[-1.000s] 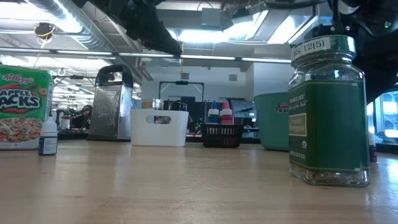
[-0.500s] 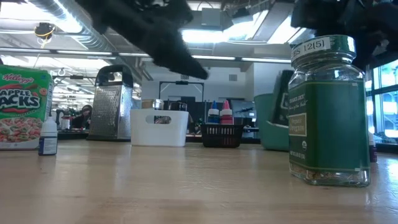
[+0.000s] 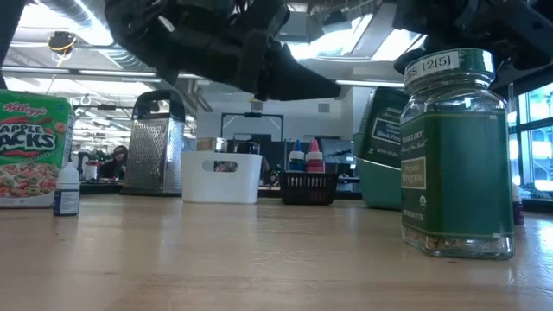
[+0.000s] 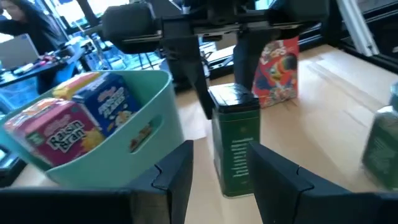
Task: Pick & Place Kitchen Items
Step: Put the black spice can into the white bin
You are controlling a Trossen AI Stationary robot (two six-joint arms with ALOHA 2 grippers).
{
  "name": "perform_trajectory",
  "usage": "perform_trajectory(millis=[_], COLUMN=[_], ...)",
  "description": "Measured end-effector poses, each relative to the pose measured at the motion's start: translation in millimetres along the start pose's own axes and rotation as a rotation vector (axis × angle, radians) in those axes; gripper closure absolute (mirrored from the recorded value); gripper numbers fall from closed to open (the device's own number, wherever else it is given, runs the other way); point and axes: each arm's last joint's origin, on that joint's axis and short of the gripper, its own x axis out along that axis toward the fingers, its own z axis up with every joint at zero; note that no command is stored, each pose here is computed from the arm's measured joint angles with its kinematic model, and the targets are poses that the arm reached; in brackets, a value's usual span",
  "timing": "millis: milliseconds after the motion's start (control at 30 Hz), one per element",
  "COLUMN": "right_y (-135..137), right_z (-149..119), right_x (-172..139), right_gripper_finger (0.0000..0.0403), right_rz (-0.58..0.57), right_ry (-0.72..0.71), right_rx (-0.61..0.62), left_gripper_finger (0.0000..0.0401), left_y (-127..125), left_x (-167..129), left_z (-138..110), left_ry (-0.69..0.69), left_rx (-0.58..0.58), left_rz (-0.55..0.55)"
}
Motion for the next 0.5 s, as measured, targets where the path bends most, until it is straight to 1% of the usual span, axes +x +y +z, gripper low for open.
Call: perform_trajectory(millis=[100, 233, 500], right_y=[-1.4, -1.4, -1.0], right_z=[0.3, 0.5, 3.1], right_x=[0.5, 0.5, 0.6], right_gripper_finger=[0.0257, 0.0257, 0.0257], right_rz=[-0.003, -0.002, 0.005], right_ry=[0.001, -0.001, -0.026], right_rx=[-0.001, -0.004, -0.012], left_gripper_finger=[0.0256, 0.0244, 0.0191], left_y=[-0.3, -1.7, -0.5], left_x=[0.8, 0.7, 0.7], left_z=[-2.1, -0.9, 1.9], left_ry=[0.008, -0.013, -0.042], left_rx=[0.002, -0.01, -0.059], left_rz=[-0.007, -0.057, -0.053])
